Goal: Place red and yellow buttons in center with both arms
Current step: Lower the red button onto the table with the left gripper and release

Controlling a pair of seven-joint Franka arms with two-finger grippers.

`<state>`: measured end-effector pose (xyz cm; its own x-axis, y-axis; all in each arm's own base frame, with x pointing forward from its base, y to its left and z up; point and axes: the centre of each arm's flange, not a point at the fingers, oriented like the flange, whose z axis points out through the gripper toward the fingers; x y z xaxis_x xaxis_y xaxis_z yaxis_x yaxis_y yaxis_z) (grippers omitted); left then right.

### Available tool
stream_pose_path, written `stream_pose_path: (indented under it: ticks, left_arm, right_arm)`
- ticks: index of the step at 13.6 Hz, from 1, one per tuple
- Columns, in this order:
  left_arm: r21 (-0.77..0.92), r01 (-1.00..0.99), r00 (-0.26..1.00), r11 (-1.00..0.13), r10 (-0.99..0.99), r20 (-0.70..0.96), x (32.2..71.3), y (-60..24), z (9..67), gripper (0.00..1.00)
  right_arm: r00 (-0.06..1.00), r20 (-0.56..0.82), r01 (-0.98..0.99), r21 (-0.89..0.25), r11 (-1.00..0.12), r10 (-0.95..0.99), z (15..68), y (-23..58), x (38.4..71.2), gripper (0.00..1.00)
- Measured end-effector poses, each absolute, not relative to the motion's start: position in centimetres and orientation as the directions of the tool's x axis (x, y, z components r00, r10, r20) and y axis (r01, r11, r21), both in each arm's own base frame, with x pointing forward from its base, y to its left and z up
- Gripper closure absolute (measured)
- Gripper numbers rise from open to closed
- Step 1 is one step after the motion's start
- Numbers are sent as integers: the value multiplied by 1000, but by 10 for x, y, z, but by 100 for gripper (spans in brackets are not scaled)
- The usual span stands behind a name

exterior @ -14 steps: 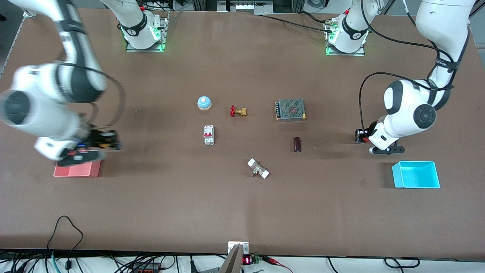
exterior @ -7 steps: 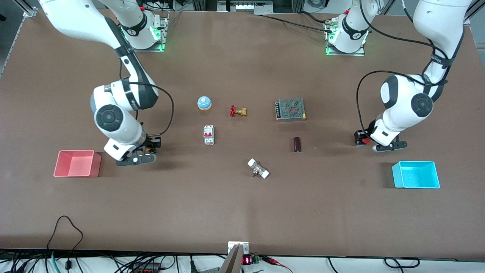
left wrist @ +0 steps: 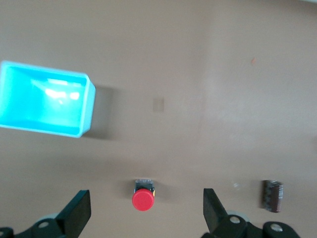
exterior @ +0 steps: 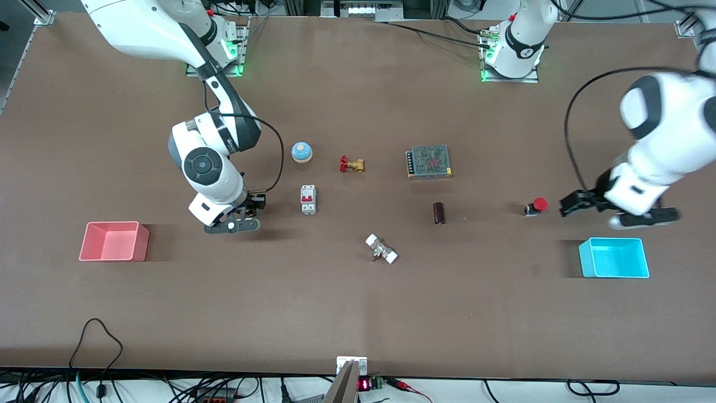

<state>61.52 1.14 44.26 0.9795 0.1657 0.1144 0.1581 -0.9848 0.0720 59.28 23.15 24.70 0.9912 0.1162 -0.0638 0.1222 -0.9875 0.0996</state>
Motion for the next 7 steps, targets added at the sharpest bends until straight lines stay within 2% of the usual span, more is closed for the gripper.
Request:
stream_pose_path:
  ticks: [3,7]
  left_arm:
    - [65,155,979,-986,162,122,628,23,495,0]
    - [26,164,981,-986,166,105,635,39,536,0]
  right_arm:
    - [991,-66,122,102,-987,116,242,230,593,58]
    - [989,-63,139,112,-984,132,231,230,593,57]
